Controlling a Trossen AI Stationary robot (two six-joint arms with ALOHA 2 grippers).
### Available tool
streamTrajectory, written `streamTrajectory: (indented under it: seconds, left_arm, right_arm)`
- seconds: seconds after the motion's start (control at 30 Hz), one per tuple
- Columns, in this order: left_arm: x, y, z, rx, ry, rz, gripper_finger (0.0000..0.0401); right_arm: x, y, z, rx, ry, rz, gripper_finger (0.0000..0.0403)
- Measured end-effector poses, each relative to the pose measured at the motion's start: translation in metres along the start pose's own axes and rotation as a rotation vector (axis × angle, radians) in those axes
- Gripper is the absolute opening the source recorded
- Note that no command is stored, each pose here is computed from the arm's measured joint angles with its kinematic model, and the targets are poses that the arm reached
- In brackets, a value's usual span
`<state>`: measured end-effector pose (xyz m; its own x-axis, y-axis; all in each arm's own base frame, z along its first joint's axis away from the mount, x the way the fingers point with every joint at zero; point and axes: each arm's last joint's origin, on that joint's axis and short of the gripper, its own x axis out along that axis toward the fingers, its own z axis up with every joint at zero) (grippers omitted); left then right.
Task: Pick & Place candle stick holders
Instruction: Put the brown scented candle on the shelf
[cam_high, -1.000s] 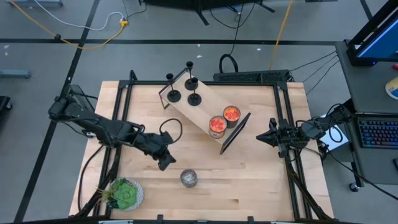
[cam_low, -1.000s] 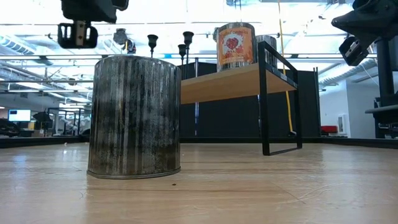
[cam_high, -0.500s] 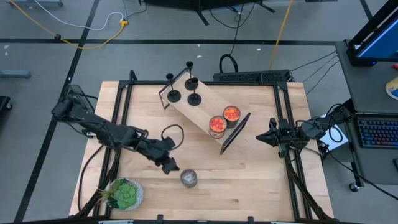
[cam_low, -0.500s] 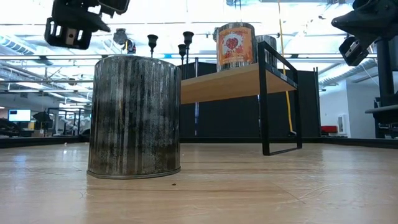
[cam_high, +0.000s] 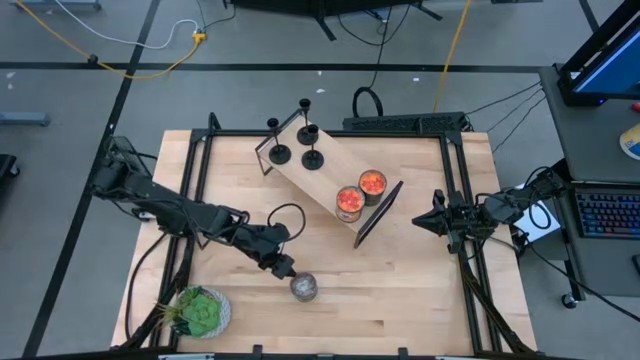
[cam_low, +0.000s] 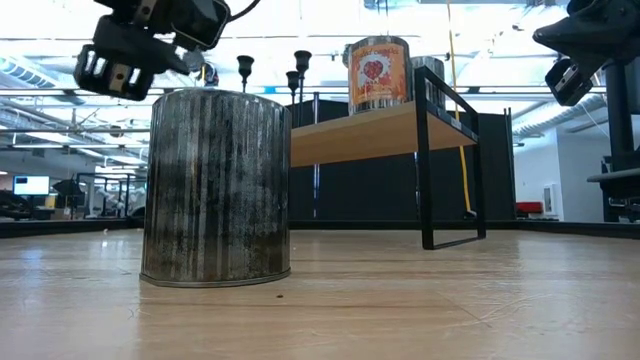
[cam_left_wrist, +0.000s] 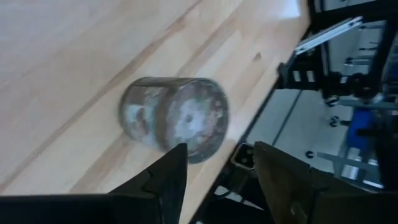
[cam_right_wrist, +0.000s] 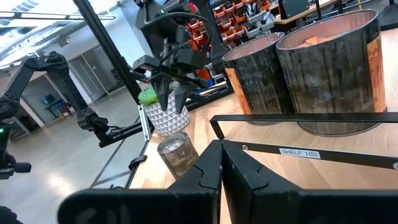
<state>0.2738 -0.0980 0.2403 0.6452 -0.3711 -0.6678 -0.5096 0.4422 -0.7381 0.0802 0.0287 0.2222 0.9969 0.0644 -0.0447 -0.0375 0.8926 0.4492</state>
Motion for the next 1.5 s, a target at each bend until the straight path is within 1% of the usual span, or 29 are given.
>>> streamTrajectory:
  seconds: [0.17,0.27,0.43,0.77,0.9,0.97,1.0,1.07,1.2,1.27,1.33,1.43,1.5]
  left_arm:
    - [0.004,-0.003,0.002,-0.01,0.007,-0.033,0.0167]
    - [0.006,0.0,0.002,-0.024,0.028,-0.013,0.0159]
    - [0.005,-0.002,0.002,-0.006,0.03,-0.03,0.0157]
    - [0.005,-0.003,0.004,0.003,0.022,-0.049,0.0157]
    - [0.004,-0.003,0.009,-0.043,0.028,-0.056,0.0157]
    - [0.002,-0.007,0.009,-0.055,0.017,-0.042,0.0157]
    - [-0.001,-0.011,0.01,-0.06,0.019,-0.033,0.0157]
    - [-0.008,-0.018,0.01,-0.071,0.03,0.025,0.0157]
    - [-0.024,-0.031,0.008,-0.085,0.032,0.221,0.0157]
    - [-0.027,-0.043,0.01,-0.077,0.035,0.25,0.0157]
    - [-0.021,-0.049,0.012,-0.069,0.049,0.286,0.0157]
    - [-0.003,-0.057,0.015,-0.061,0.073,0.3,0.0157]
    - [0.01,-0.057,0.014,-0.06,0.109,0.339,0.0157]
  right_arm:
    - [0.0,0.0,0.0,0.0,0.0,0.001,0.0]
    - [0.0,0.0,0.0,0.0,0.001,0.003,0.0]
    - [0.0,0.0,0.0,0.0,0.002,0.005,0.0]
    - [0.0,0.001,-0.001,-0.001,0.027,0.051,0.0]
    - [0.0,0.002,-0.001,-0.006,0.036,0.067,0.0]
    - [0.0,0.002,-0.001,-0.019,0.035,0.068,0.0]
    - [0.0,0.002,-0.001,-0.024,0.035,0.067,0.0]
    - [0.0,0.002,-0.001,-0.028,0.035,0.068,0.0]
    - [0.0,0.002,-0.001,-0.03,0.034,0.068,0.0]
    - [0.0,0.002,-0.001,-0.032,0.035,0.067,0.0]
    - [0.0,0.002,-0.001,-0.034,0.035,0.067,0.0]
    - [0.0,0.002,-0.001,-0.038,0.035,0.067,0.0]
    - [0.0,0.002,-0.001,-0.04,0.034,0.068,0.0]
